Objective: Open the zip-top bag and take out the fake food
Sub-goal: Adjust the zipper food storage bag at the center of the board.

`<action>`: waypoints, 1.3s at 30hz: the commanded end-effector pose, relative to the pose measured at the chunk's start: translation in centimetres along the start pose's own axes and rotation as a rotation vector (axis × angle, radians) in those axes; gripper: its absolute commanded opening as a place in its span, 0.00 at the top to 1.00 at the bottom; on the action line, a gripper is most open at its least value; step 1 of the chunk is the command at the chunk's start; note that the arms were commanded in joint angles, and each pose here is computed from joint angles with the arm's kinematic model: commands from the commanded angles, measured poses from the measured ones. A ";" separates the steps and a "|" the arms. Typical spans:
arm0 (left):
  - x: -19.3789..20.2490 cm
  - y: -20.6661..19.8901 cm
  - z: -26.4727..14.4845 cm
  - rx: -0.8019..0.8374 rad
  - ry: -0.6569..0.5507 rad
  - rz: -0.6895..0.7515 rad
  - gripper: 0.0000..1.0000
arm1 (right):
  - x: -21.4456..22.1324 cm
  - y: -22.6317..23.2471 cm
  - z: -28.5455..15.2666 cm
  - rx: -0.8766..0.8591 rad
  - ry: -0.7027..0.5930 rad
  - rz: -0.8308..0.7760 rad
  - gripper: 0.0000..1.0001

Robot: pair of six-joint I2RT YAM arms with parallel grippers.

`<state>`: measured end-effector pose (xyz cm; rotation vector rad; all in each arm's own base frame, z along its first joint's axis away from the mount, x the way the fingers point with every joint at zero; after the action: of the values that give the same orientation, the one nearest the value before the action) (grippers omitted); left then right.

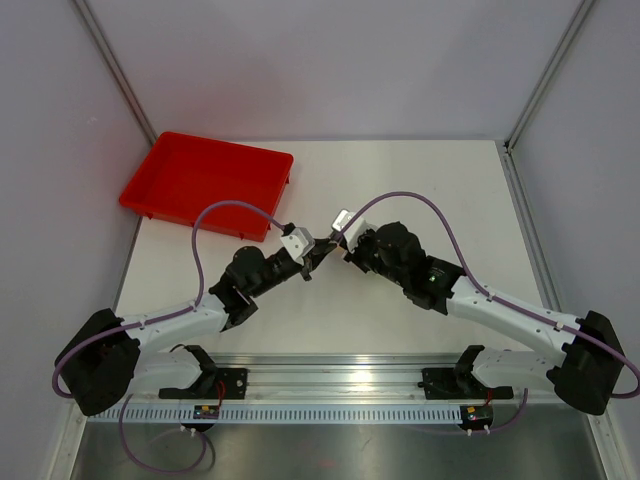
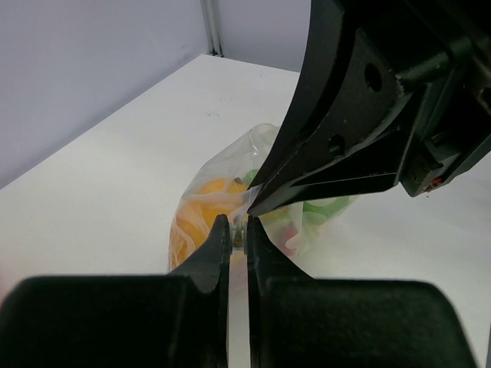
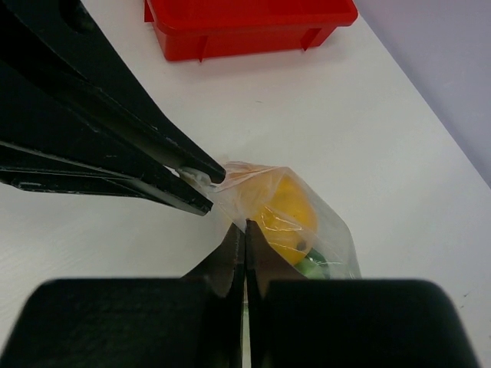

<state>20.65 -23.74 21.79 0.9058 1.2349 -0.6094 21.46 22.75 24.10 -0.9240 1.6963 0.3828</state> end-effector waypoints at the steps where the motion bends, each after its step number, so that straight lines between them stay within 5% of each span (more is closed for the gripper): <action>1: -1.8 0.4 0.0 -0.011 -0.096 0.026 1.00 | -2.4 -0.9 -0.8 0.066 -0.113 0.050 1.00; 23: -0.9 0.6 0.9 -0.003 -0.026 0.030 1.00 | -3.0 -0.5 -2.8 0.014 -0.162 0.121 1.00; 25: -1.2 0.6 0.7 -0.007 -0.034 0.032 1.00 | -2.9 -0.5 -2.8 0.013 -0.160 0.111 0.63; 26: -1.2 0.6 0.6 -0.006 -0.036 0.032 1.00 | -2.9 -0.4 -2.8 0.009 -0.164 0.109 0.58; 31: -1.3 0.7 0.5 -0.020 -0.034 0.037 1.00 | -3.0 -0.3 -2.7 -0.010 -0.187 0.084 0.48; 39: -1.2 0.7 0.4 -0.015 -0.040 0.042 1.00 | -3.1 0.0 -1.8 -0.049 -0.174 0.044 0.48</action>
<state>20.84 -23.99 21.50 0.9348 1.2498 -0.6043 20.09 22.16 26.32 -0.8486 1.6216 0.5030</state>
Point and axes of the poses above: each gripper's point midway between its finger pads, its own z axis out along the fingers, its own y axis along the line the jaws close on, x = y × z, the point moved 8 cm from there along -z, back along the fingers, and after that the axes turned 9 degrees about z, right-handed, at the moved point
